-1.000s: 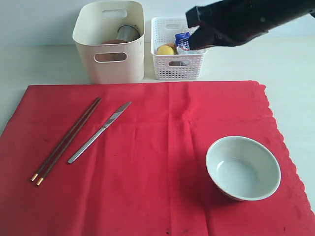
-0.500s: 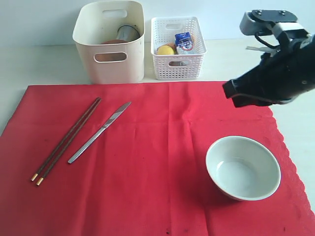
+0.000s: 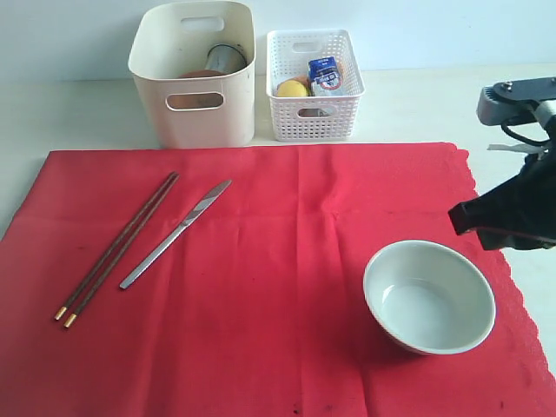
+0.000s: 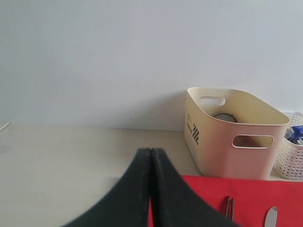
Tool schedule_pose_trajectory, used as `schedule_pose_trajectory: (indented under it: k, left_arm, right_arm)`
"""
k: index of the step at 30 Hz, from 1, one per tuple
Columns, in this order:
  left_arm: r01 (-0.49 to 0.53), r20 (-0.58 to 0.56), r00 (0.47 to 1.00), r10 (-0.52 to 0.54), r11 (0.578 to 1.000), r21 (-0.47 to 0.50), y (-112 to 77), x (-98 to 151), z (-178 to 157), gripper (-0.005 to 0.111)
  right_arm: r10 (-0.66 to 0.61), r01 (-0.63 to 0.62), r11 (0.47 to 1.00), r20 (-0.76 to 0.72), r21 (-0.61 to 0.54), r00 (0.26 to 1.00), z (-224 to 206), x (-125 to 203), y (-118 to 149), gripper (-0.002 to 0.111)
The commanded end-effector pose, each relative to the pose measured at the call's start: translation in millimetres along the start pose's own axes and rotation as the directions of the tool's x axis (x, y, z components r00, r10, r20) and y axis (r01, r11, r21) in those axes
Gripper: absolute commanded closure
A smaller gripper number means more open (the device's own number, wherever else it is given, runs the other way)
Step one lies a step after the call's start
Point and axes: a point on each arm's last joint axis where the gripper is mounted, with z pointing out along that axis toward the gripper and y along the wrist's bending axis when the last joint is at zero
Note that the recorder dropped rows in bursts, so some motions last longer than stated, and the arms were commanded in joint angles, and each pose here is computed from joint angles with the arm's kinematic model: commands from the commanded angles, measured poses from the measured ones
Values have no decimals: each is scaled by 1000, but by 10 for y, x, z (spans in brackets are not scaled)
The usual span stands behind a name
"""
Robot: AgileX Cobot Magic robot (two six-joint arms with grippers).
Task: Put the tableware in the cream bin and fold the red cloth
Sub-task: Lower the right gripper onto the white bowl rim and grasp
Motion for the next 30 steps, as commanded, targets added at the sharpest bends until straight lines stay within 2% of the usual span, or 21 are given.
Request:
schedule_pose_trajectory:
  k: [1,4,8,20,30]
  left_arm:
    - [0,5,1000,0,1000,-3,2,-9,-3,106]
    - [3,5,1000,-3,1000,-3,2,-9,-3,106]
    - [3,5,1000,-3,1000,-3,2,-9,-3,106]
    - [3,5,1000,-3,1000,-3,2,-9,-3,106]
    - [3,5,1000,-3,1000,-3,2,-9,-3,106]
  right_arm:
    - [32,-34,999,63,18,997,81,-24,-31,62]
    - [32,-33,999,95,13,995,172,-23,-34,53]
    - [64,-64,998,76,-8,995,303,-19,-18,50]
    - [71,-70,997,-40,18,997,783,-23,-34,50]
    - [76,-74,997,-84,27,994,981,3,-43,58]
